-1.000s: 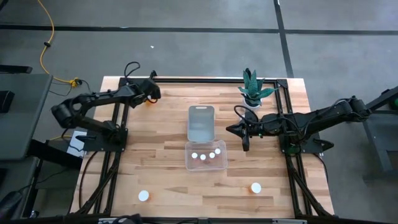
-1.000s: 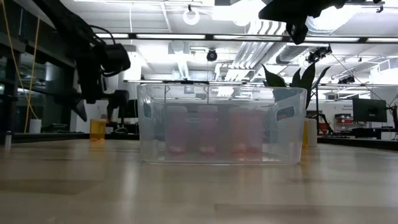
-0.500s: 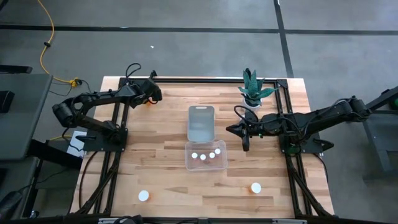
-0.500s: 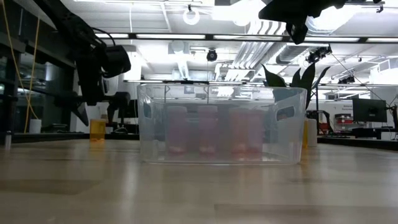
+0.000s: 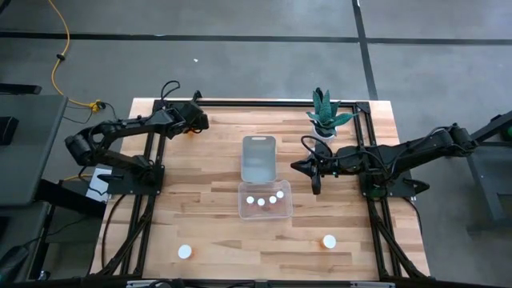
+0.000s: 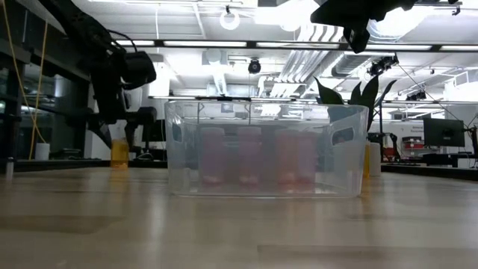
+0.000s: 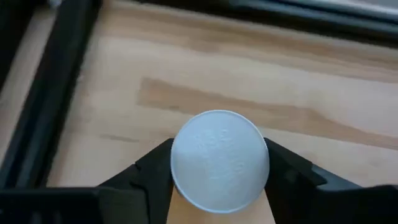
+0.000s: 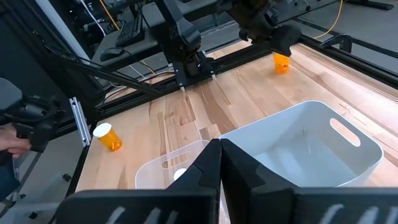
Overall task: Pick and place medicine bottles into bin by pill shape (circle, oval)
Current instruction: Put the top left orange pill bottle into the gray bin
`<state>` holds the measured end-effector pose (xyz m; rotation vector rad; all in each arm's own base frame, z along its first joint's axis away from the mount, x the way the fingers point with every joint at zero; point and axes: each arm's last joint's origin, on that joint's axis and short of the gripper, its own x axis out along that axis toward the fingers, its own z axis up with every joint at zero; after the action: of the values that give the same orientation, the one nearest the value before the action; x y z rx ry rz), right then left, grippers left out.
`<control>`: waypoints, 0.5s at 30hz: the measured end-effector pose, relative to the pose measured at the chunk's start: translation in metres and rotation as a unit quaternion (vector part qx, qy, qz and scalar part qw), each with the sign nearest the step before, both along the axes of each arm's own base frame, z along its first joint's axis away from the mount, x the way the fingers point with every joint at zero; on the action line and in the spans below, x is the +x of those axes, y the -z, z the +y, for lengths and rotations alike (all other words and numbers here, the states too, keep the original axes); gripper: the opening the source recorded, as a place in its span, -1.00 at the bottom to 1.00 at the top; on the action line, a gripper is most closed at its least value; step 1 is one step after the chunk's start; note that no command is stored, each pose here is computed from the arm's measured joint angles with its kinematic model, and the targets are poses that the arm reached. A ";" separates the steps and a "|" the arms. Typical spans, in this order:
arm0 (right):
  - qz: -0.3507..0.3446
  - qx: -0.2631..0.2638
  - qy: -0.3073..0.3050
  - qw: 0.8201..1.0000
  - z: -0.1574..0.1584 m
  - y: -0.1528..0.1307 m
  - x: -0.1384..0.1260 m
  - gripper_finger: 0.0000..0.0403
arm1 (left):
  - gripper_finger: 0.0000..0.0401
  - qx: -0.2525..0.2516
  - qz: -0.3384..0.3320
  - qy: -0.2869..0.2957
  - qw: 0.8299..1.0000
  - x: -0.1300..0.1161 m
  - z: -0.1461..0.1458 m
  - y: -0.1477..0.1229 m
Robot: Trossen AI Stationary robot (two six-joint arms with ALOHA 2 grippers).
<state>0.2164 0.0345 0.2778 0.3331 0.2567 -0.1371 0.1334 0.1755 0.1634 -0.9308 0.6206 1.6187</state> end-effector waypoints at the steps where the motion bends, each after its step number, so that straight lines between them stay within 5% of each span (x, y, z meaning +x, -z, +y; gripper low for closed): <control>1: 0.000 0.000 0.000 1.000 0.000 0.000 0.000 -1.00 | -0.08 0.005 -0.004 0.013 1.000 0.001 -0.001 -0.003; 8: 0.000 0.000 0.000 1.000 0.000 0.000 0.000 -1.00 | -0.04 0.039 -0.052 0.145 0.987 0.014 -0.024 -0.031; 15: 0.000 -0.002 0.001 1.000 0.000 0.000 0.000 -1.00 | -0.08 0.062 -0.137 0.323 0.934 0.052 -0.070 -0.074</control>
<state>0.2163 0.0344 0.2779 0.3302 0.2562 -0.1397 0.1857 0.1056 0.2373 -0.7355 0.5466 0.9081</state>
